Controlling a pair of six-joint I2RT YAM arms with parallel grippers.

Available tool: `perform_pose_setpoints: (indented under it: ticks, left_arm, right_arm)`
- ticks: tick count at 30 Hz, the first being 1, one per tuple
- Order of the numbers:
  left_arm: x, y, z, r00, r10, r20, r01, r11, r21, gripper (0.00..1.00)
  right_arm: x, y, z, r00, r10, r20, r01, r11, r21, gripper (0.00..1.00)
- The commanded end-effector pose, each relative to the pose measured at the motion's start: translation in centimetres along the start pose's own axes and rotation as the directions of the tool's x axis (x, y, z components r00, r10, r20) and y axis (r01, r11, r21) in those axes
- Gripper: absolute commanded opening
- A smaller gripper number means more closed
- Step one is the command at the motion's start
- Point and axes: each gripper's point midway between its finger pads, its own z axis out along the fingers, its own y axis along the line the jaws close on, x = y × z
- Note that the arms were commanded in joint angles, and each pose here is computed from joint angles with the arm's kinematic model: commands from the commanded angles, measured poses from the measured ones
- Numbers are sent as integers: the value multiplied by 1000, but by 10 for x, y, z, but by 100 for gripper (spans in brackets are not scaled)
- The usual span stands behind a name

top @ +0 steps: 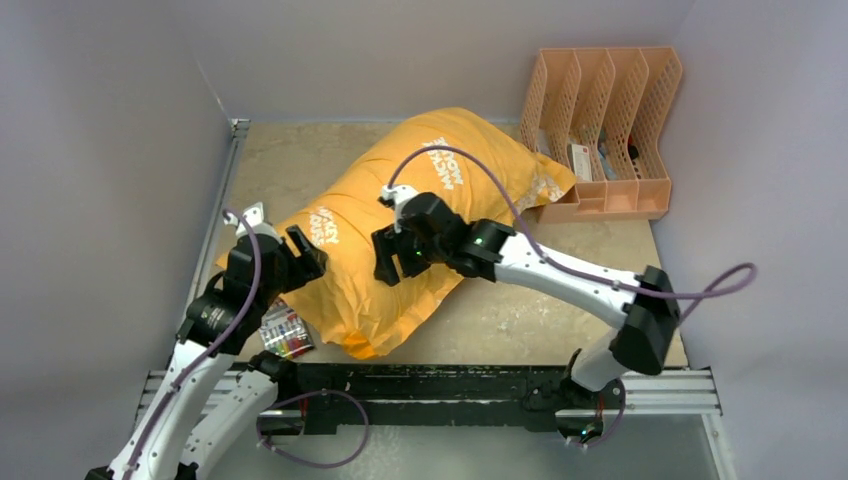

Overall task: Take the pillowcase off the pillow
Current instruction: Turn over the pillow at the center of the board.

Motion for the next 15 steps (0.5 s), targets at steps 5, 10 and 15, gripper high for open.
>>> perform_pose_setpoints:
  ticks: [5, 10, 15]
  left_arm:
    - [11, 13, -2, 998, -50, -29, 48, 997, -60, 67]
    - [37, 4, 19, 988, -36, -147, 34, 999, -22, 35]
    - [67, 16, 36, 964, -89, -253, 63, 992, -108, 0]
  right_arm:
    - [69, 32, 57, 978, -123, -168, 122, 992, -17, 12]
    - [115, 10, 56, 976, -79, -203, 105, 987, 120, 0]
    - [126, -8, 34, 988, 8, -153, 19, 984, 175, 0]
